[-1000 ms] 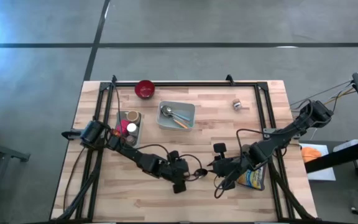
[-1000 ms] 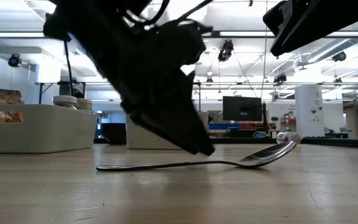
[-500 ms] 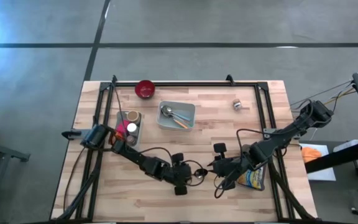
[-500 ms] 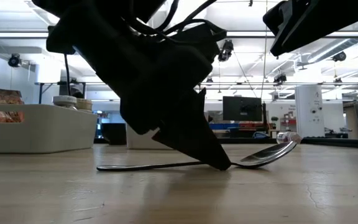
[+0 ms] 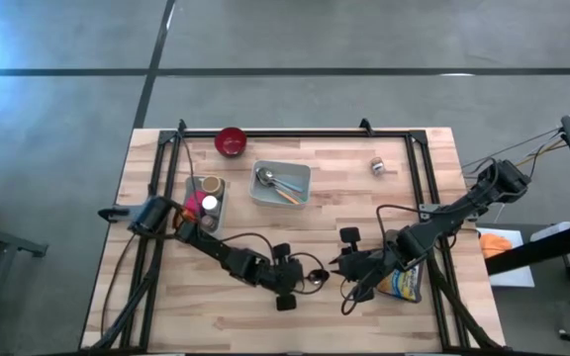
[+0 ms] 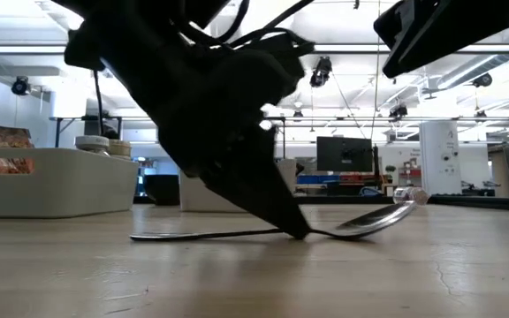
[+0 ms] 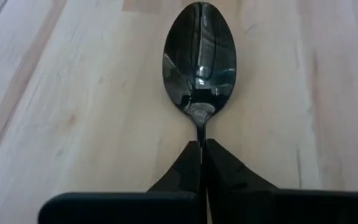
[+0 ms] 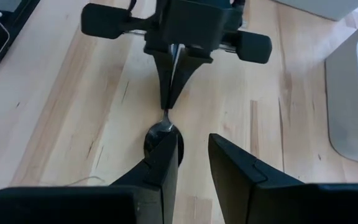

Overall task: Pick & Place Food Item
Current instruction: Put the black spoon into the right gray bin

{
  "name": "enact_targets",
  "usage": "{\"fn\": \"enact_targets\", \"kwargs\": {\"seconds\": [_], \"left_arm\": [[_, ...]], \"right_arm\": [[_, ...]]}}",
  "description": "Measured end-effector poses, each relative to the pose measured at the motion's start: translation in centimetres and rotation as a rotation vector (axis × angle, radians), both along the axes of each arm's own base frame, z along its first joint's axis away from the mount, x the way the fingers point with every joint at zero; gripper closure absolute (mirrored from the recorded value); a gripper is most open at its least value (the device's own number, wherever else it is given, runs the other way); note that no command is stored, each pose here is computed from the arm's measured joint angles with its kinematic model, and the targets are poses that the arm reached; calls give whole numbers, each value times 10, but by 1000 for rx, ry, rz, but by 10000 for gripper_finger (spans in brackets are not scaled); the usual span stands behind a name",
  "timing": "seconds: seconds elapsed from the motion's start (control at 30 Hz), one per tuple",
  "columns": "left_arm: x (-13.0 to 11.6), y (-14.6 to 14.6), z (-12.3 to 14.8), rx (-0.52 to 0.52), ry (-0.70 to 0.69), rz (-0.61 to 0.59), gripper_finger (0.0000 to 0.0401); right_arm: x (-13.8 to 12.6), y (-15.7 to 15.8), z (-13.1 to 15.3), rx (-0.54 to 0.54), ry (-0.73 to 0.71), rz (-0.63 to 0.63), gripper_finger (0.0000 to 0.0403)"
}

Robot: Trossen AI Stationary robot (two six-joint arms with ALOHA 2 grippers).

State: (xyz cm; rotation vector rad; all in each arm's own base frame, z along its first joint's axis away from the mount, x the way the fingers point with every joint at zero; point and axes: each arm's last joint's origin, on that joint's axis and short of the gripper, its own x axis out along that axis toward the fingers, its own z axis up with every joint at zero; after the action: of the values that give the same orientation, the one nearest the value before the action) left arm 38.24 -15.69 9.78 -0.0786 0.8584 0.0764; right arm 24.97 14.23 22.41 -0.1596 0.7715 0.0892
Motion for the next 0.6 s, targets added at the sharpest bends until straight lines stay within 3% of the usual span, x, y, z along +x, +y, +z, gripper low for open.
{"fn": "enact_targets", "kwargs": {"seconds": [0.33, 0.5, 0.6], "left_arm": [[-18, 13, 44, 85, 9, 139, 400], [-37, 24, 68, 105, -66, 240, 401], [-57, 35, 84, 113, -136, 317, 401]], "right_arm": [[6, 3, 13, 38, -71, -51, 317], [9, 1, 23, 17, -157, -202, 317], [8, 3, 29, -55, -259, -326, 317]]}}
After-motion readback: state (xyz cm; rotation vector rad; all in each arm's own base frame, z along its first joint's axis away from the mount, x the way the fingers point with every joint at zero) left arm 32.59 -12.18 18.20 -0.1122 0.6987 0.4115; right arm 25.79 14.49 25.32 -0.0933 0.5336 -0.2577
